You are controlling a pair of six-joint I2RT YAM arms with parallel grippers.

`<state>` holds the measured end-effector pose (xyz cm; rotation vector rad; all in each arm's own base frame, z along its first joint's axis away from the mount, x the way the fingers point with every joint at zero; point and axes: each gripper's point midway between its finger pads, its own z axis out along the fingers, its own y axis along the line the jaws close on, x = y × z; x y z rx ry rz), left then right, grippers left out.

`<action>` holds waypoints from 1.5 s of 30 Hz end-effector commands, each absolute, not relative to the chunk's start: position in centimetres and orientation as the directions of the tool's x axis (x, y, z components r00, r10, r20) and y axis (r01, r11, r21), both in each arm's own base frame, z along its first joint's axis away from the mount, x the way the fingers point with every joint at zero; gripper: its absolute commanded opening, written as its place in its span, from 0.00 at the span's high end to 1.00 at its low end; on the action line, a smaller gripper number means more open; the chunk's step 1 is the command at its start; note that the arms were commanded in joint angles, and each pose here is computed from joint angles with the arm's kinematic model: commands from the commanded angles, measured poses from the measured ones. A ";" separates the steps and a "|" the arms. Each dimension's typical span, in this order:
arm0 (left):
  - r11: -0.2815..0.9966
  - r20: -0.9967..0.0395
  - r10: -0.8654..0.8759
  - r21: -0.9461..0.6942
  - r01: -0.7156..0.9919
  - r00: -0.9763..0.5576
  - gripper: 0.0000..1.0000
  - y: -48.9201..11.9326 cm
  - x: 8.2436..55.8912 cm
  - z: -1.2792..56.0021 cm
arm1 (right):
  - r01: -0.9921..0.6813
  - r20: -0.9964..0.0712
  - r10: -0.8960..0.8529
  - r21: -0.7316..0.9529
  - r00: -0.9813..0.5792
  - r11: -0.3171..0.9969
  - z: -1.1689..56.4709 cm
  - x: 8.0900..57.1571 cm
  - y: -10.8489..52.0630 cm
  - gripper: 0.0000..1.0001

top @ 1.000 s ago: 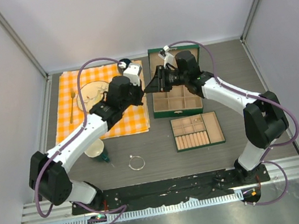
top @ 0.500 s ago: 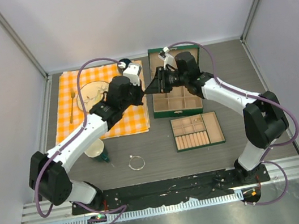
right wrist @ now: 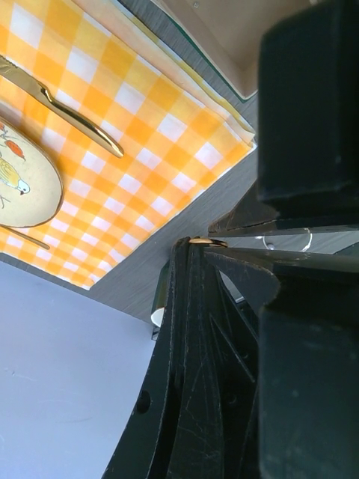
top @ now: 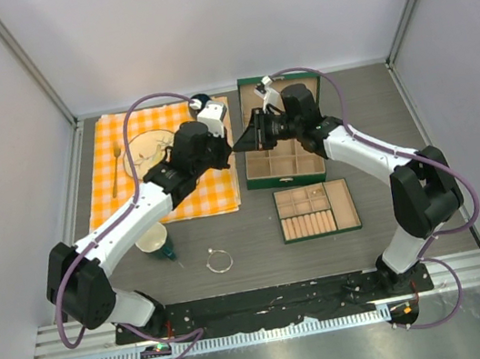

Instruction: Organize the mixed jewelry

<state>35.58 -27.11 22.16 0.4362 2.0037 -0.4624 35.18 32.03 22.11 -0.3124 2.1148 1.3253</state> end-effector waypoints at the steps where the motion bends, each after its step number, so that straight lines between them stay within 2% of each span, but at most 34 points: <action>1: 0.841 -0.919 0.044 -0.178 0.511 -0.392 1.00 -27.7 35.7 25.1 | -0.535 -0.641 0.123 0.718 -0.758 0.445 23.0 35.4 32.7 0.83; 8: 0.837 -0.919 0.040 -0.184 0.516 -0.392 1.00 -27.9 35.7 25.3 | -0.535 -0.636 0.116 0.722 -0.763 0.438 22.8 35.2 33.1 0.87; 12: 0.833 -0.919 0.040 -0.186 0.521 -0.391 1.00 -28.0 35.6 25.4 | -0.537 -0.635 0.108 0.722 -0.765 0.437 22.6 35.1 33.4 0.93; 14: 0.831 -0.919 0.038 -0.189 0.524 -0.392 1.00 -28.1 35.6 25.4 | -0.537 -0.637 0.104 0.717 -0.764 0.445 22.3 35.2 33.5 0.99; 16: 0.825 -0.920 0.034 -0.194 0.531 -0.390 1.00 -28.2 35.5 25.6 | -0.535 -0.637 0.102 0.714 -0.764 0.451 22.3 35.2 33.5 0.99; 19: 0.821 -0.920 0.033 -0.198 0.536 -0.391 0.91 -28.3 35.4 25.8 | -0.533 -0.644 0.104 0.703 -0.758 0.471 22.1 35.5 33.4 0.99; 23: 0.822 -0.924 0.031 -0.193 0.535 -0.381 0.59 -27.9 35.5 26.7 | -0.540 -0.678 0.100 0.658 -0.728 0.525 22.0 36.3 32.7 0.99; 26: 0.795 -0.924 0.035 -0.204 0.571 -0.380 0.47 -27.9 35.0 27.8 | -0.523 -0.676 0.091 0.641 -0.731 0.563 21.2 36.4 31.9 0.99; 28: 0.783 -0.924 0.026 -0.219 0.583 -0.381 0.44 -27.3 34.9 28.5 | -0.532 -0.690 0.084 0.624 -0.719 0.573 21.5 36.4 31.4 0.99; 31: 0.714 -0.922 0.027 -0.253 0.653 -0.386 0.43 -27.0 34.2 29.4 | -0.550 -0.706 0.071 0.606 -0.704 0.574 22.0 36.4 30.6 0.99; 32: 0.653 -0.920 0.026 -0.280 0.703 -0.390 0.43 -27.4 33.2 30.1 | -0.571 -0.717 0.066 0.604 -0.694 0.556 22.9 36.0 30.4 0.99; 34: 0.623 -0.916 -0.003 -0.315 0.716 -0.400 0.42 -26.3 33.5 30.8 | -0.590 -0.727 0.057 0.598 -0.684 0.542 23.7 35.5 30.0 0.99; 38: 0.475 -0.887 -0.099 -0.441 0.762 -0.452 0.42 -24.9 32.7 33.0 | -0.645 -0.756 0.058 0.592 -0.652 0.483 26.5 34.1 29.0 0.99; 43: 0.286 -0.858 -0.181 -0.513 0.809 -0.481 0.40 -25.1 31.6 34.5 | -0.731 -0.792 0.091 0.596 -0.604 0.332 32.1 31.5 29.3 0.99; 44: 0.249 -0.826 -0.204 -0.563 0.788 -0.526 0.40 -25.3 31.2 34.9 | -0.741 -0.795 0.103 0.597 -0.598 0.309 33.4 31.3 29.4 0.99; 45: 0.222 -0.837 -0.220 -0.543 0.810 -0.501 0.40 -25.5 31.2 35.4 | -0.744 -0.789 0.102 0.607 -0.605 0.280 34.1 30.8 29.6 0.99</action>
